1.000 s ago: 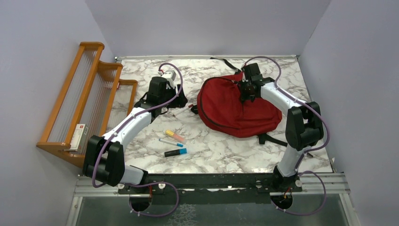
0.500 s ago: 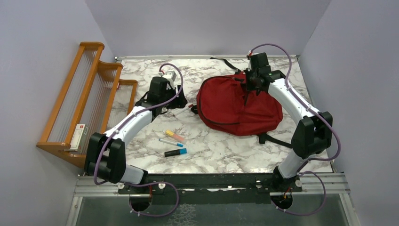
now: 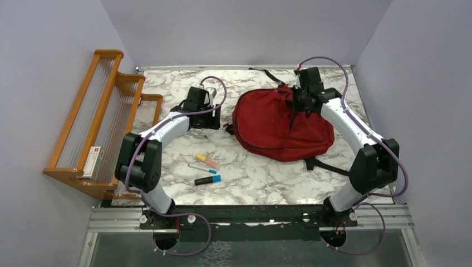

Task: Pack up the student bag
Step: Pick up the stationery from the center of the board.

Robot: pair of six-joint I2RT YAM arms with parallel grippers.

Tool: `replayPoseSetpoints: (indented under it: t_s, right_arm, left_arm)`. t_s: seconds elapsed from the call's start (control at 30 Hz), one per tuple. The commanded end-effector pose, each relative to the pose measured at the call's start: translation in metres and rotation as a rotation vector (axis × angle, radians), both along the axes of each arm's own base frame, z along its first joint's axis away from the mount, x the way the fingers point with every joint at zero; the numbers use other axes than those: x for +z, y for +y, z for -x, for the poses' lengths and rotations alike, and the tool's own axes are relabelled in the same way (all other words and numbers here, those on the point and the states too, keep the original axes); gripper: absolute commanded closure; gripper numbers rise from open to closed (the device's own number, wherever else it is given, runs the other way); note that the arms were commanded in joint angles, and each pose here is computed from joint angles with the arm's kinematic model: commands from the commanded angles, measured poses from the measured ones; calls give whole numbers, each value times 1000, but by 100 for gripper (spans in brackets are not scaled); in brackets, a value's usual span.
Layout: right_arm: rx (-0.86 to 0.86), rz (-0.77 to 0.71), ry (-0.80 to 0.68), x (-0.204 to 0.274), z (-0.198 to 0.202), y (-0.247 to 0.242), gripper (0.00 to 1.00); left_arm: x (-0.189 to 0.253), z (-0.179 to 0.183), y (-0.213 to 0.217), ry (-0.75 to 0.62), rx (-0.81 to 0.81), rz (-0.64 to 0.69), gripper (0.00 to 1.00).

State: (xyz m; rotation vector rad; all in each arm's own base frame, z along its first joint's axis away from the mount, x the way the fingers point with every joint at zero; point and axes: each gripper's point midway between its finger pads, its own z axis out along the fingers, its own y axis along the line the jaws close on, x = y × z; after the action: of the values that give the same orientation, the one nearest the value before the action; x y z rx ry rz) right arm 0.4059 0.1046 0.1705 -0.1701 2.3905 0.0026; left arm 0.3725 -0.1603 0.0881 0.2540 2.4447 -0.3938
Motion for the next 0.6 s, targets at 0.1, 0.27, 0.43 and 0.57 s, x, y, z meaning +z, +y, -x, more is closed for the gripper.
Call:
replayPoseSetpoints:
  t_s: [0.1,0.27,0.43,0.57]
  right_arm:
    - [55,-116,-13,4,15,17,99]
    - [68,-150,-7,3,19,23,99]
    - [56,-142,-22,7,20,19,99]
    - [42,-132,-30,10,21,16,99]
  left_arm:
    - [-15,-20,6,40,-102,-128,27]
    - [-27,-23,5,69,-120,-141,27]
    - [-44,-15,0,117,-176,-149,28]
    - [-59,-9,-2,151,-195,-191,31]
